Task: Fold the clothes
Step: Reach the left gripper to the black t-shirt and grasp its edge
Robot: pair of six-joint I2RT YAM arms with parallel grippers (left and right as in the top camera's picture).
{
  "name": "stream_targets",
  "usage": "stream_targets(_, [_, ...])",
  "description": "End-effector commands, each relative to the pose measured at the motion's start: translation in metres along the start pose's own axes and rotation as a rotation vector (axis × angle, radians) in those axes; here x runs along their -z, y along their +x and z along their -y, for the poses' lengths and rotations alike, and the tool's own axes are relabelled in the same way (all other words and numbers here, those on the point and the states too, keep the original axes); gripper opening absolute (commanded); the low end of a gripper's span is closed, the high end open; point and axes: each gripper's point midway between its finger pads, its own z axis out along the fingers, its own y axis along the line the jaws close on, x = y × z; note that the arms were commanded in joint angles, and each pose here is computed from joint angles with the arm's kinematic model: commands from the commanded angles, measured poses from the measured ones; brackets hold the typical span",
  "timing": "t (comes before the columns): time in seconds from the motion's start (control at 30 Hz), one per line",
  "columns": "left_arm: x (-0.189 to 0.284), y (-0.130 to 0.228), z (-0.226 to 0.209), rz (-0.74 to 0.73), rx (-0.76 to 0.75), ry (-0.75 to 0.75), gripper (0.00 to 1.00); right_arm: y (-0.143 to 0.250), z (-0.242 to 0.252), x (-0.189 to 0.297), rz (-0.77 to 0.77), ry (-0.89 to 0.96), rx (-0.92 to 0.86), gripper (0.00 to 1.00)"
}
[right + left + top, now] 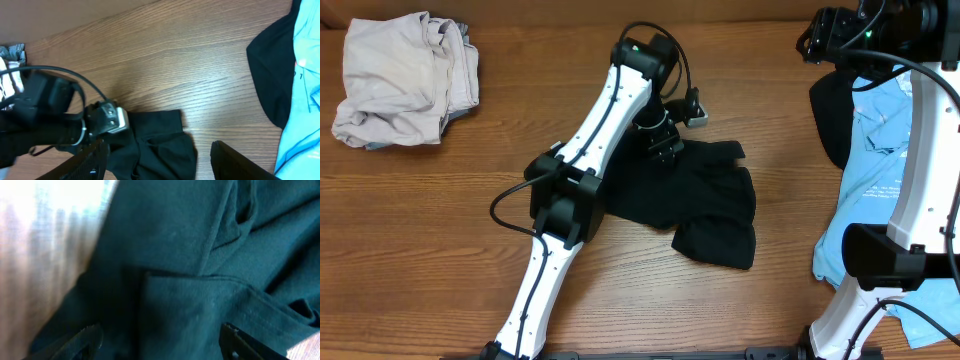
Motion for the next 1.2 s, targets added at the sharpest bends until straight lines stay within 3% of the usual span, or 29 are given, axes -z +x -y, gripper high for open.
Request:
stream_targets(0.0, [-0.012,-0.002,0.007,0.0,-0.037,0.051,0.78,0.0,0.003,-0.002,-0.002,0.012,0.006,0.7])
stream_targets(0.23, [-0.013,-0.001,0.009,-0.005,-0.043,0.059,0.75,0.0,0.003,-0.002,-0.002,0.012,0.006,0.7])
stream_targets(0.43, [-0.012,0.009,0.018,-0.046,-0.023,0.096,0.61,0.0,0.003,-0.002,-0.002,0.012,0.006,0.7])
stream_targets(0.47, [-0.011,0.013,0.021,-0.059,-0.017,0.106,0.41,0.0,0.003,-0.002,-0.002,0.012,0.006,0.7])
stream_targets(0.53, [-0.011,0.015,0.023,-0.07,-0.01,0.116,0.25,0.0,0.003,-0.002,-0.002,0.012,0.006,0.7])
stream_targets(0.7, [-0.01,0.021,0.024,-0.098,0.005,0.112,0.24,0.0,0.003,-0.002,-0.002,0.012,0.006,0.7])
stream_targets(0.8, [-0.01,0.024,0.02,-0.116,0.021,0.09,0.04,0.0,0.003,-0.002,-0.002,0.012,0.006,0.7])
stream_targets(1.0, [0.015,0.026,-0.002,-0.144,0.177,-0.086,0.04,0.0,0.003,-0.002,-0.002,0.012,0.006,0.69])
stream_targets(1.17, [0.091,0.002,-0.014,0.024,0.27,-0.303,0.04,0.0,0.001,-0.002,-0.004,0.001,0.005,0.68])
